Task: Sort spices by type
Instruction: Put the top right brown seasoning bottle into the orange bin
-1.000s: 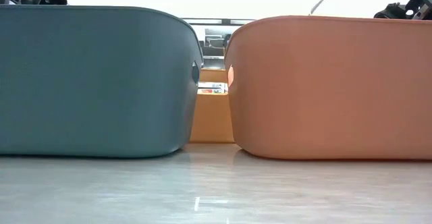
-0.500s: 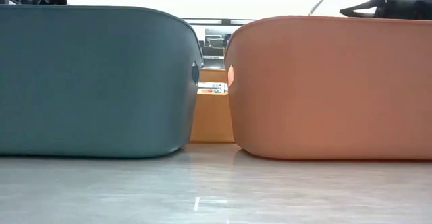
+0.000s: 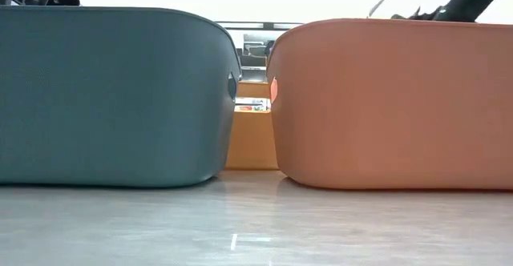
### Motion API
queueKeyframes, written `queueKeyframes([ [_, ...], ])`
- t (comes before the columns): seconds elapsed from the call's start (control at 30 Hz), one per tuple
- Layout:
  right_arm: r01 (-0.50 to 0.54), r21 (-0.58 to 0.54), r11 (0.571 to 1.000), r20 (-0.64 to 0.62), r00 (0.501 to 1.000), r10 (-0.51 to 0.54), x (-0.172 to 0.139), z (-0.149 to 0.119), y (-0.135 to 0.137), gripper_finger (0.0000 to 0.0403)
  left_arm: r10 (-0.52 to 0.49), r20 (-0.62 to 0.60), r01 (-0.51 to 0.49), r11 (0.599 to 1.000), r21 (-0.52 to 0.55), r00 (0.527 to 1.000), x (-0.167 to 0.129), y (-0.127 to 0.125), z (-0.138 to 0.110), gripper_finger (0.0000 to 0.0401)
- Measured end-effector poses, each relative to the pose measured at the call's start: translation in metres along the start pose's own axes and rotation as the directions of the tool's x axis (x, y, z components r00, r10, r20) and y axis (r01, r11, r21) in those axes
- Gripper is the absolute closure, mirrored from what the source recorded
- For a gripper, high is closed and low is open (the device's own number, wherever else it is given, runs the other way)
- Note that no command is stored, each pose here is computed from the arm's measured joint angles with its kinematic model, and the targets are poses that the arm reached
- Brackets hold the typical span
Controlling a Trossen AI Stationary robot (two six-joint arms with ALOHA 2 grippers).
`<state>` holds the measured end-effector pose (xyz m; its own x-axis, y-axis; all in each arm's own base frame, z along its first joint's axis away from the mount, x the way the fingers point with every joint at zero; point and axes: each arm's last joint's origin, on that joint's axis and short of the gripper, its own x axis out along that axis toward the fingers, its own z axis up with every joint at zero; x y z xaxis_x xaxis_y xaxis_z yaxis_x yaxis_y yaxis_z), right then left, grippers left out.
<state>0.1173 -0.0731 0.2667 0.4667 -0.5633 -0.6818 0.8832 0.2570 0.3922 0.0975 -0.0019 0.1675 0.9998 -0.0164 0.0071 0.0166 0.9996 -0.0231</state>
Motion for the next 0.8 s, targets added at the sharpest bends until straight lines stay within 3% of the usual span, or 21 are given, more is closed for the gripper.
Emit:
queueKeyframes([
  [0.27, 0.037, 0.014, 0.999, -0.046, 0.998, -0.037, 0.025, 0.021, 0.024, 0.0163, 0.000, -0.001, 0.000, 1.000, 0.000, 1.000, 0.000, 0.000, 0.000, 0.0400],
  [0.4, 0.169, -0.031, 0.985, -0.125, 0.977, -0.172, 0.029, 0.031, 0.032, 0.0095, 0.000, -0.001, 0.000, 1.000, 0.000, 1.000, 0.000, 0.000, 0.000, 0.0400],
  [0.6, 0.411, -0.085, 0.908, -0.205, 0.884, -0.419, 0.038, 0.043, 0.037, 0.0075, 0.000, 0.000, 0.000, 1.000, 0.000, 1.000, 0.000, 0.000, 0.000, 0.0400],
  [0.8, 0.447, -0.108, 0.888, -0.282, 0.843, -0.459, 0.067, 0.046, 0.036, 0.0075, 0.000, 0.000, 0.000, 1.000, 0.000, 1.000, 0.000, 0.000, 0.000, 0.0400],
])
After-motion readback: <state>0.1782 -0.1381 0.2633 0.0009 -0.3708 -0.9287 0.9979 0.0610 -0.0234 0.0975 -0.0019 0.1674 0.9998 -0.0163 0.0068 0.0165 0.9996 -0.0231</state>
